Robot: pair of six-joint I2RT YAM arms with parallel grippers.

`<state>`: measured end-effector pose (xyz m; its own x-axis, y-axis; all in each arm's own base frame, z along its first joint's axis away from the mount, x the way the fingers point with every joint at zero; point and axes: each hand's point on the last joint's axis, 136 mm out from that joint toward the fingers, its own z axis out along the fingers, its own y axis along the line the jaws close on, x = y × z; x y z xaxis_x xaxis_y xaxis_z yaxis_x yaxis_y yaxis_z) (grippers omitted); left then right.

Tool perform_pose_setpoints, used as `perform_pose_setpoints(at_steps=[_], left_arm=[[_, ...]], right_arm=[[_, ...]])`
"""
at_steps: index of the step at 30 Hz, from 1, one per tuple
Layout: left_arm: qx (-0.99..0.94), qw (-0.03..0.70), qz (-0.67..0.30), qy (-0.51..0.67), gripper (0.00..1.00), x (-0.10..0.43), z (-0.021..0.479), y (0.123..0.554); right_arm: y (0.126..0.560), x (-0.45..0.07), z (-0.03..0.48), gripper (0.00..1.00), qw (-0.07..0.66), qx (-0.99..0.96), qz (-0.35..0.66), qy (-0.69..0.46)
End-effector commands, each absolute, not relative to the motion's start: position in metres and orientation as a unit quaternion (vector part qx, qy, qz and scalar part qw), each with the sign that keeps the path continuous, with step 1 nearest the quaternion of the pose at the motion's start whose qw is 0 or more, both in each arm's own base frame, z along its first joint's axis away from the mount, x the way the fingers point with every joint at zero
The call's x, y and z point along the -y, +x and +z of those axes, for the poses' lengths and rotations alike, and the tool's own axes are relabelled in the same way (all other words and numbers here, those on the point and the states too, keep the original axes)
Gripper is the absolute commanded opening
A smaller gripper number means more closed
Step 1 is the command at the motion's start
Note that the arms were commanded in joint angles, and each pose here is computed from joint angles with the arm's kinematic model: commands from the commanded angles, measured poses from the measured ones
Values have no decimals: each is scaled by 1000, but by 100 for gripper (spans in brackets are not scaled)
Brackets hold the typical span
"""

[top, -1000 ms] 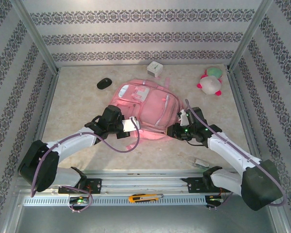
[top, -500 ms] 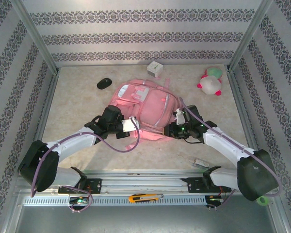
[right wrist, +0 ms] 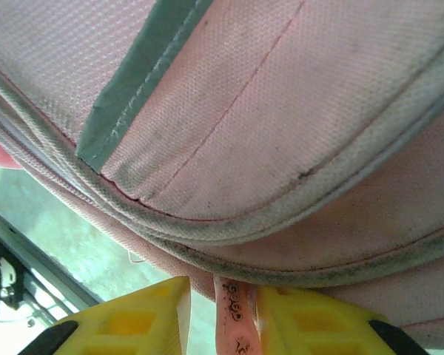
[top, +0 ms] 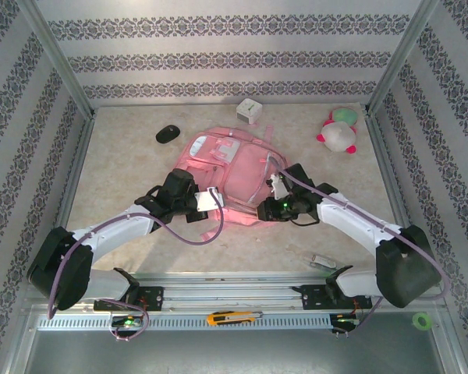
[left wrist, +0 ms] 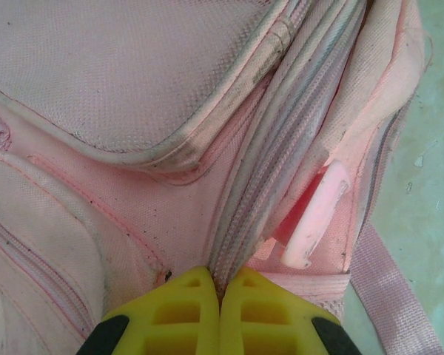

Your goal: Pack the student bag

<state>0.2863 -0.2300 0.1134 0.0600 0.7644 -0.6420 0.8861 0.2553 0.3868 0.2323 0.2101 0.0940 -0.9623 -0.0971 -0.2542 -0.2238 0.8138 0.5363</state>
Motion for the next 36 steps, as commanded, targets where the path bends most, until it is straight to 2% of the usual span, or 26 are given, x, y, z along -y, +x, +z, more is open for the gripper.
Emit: perform_pose_setpoints(at_steps=[1,5,11,15,23,28,29,30,34,36], left_arm=[[-685,422,-76,590,0,226,131,290],[-684,422,-73,590,0,226,132,290],[-685,420,-71,591,0,225,133,291],[-688,412,-59,595,0,221,130,292],[-721,368,-5,588,0,186,121,295],[-740,350,15,574,0,170,119,295],[-744,351,15,568,4,170,120,296],[-749,356,10,559,13,170,122,296],[-793,405,-58,451,52,181,148,299],[-828,431,-77,351,58,174,164,307]], right_arm=[[235,-204,89,29,107,-956,247,-116],[236,-199,87,27,102,-964,207,-133],[239,-192,90,8,110,-967,184,-137],[239,-188,97,0,116,-965,197,-132],[229,-171,102,0,117,-959,232,-111],[218,-187,106,0,106,-944,291,-114],[216,-191,106,0,105,-940,303,-113],[214,-196,108,0,107,-936,318,-111],[206,-214,115,0,113,-919,362,-106],[201,-218,115,0,117,-917,368,-103]])
